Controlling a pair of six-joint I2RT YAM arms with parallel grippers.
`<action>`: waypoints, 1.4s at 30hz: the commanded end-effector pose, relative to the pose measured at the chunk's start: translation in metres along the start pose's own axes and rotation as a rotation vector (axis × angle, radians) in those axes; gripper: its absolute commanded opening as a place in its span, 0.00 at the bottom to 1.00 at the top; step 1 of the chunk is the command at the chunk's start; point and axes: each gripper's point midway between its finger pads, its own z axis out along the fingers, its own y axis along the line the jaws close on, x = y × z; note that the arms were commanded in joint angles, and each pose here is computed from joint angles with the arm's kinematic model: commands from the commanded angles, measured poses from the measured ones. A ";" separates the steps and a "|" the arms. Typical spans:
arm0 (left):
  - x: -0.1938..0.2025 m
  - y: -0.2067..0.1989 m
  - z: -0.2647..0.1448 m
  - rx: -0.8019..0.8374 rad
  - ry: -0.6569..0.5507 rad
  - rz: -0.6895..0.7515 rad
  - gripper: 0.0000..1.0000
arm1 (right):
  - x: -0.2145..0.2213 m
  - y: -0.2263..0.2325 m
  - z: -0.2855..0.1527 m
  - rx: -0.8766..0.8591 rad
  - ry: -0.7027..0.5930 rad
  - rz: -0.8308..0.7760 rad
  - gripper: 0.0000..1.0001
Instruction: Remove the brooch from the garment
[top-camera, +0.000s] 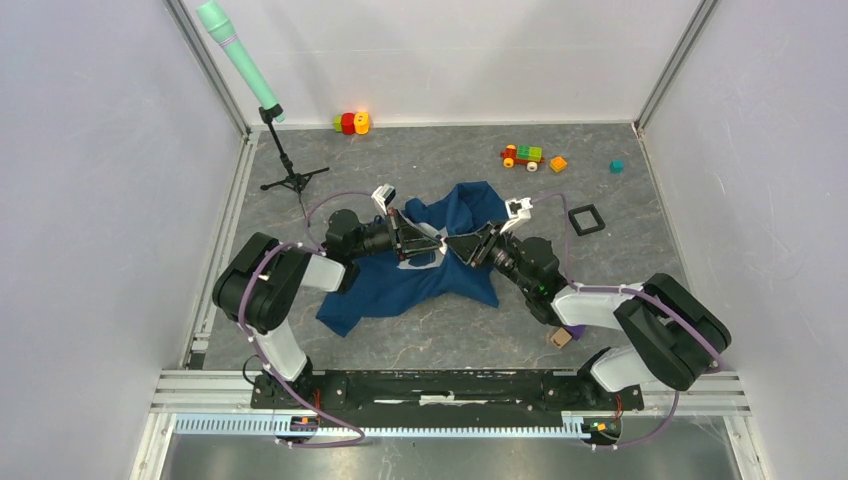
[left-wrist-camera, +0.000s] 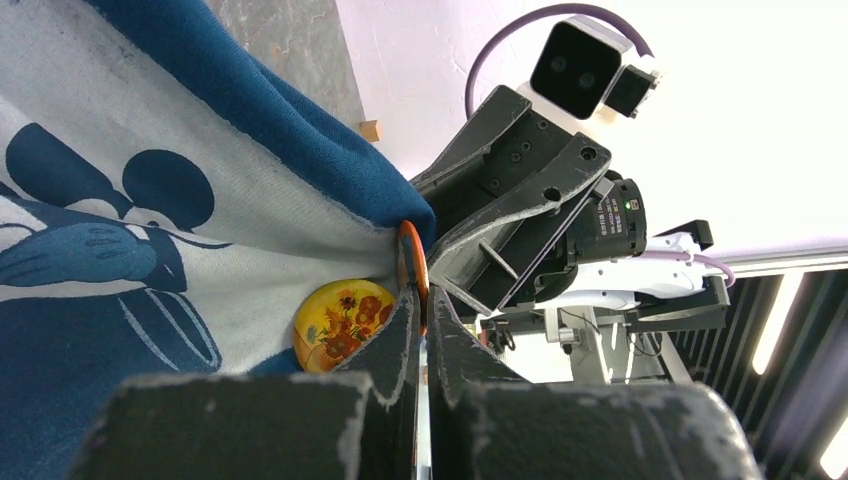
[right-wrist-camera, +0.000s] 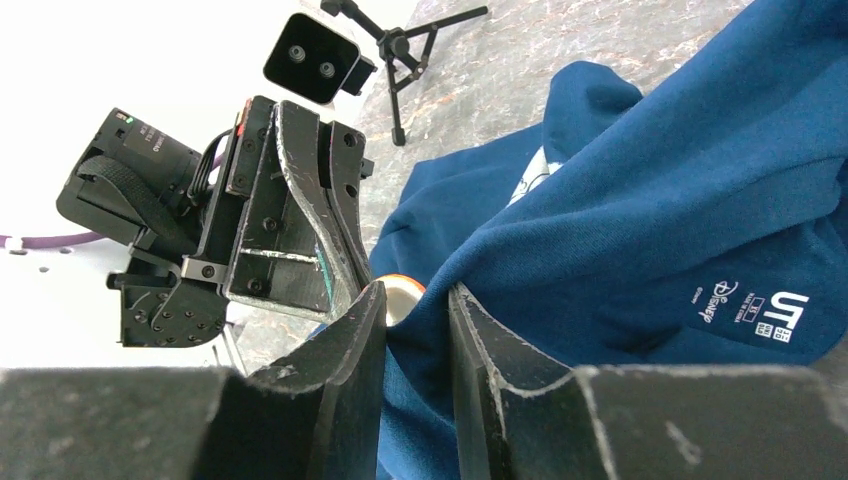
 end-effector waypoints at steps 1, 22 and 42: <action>-0.013 -0.033 0.001 0.114 -0.069 0.061 0.02 | 0.029 -0.019 -0.005 0.073 0.105 -0.074 0.33; -0.029 -0.035 -0.011 0.128 -0.197 0.033 0.02 | 0.031 -0.020 -0.014 0.116 0.095 -0.162 0.43; -0.023 -0.025 -0.020 0.022 -0.144 0.119 0.02 | 0.007 0.018 -0.006 -0.075 0.083 -0.058 0.76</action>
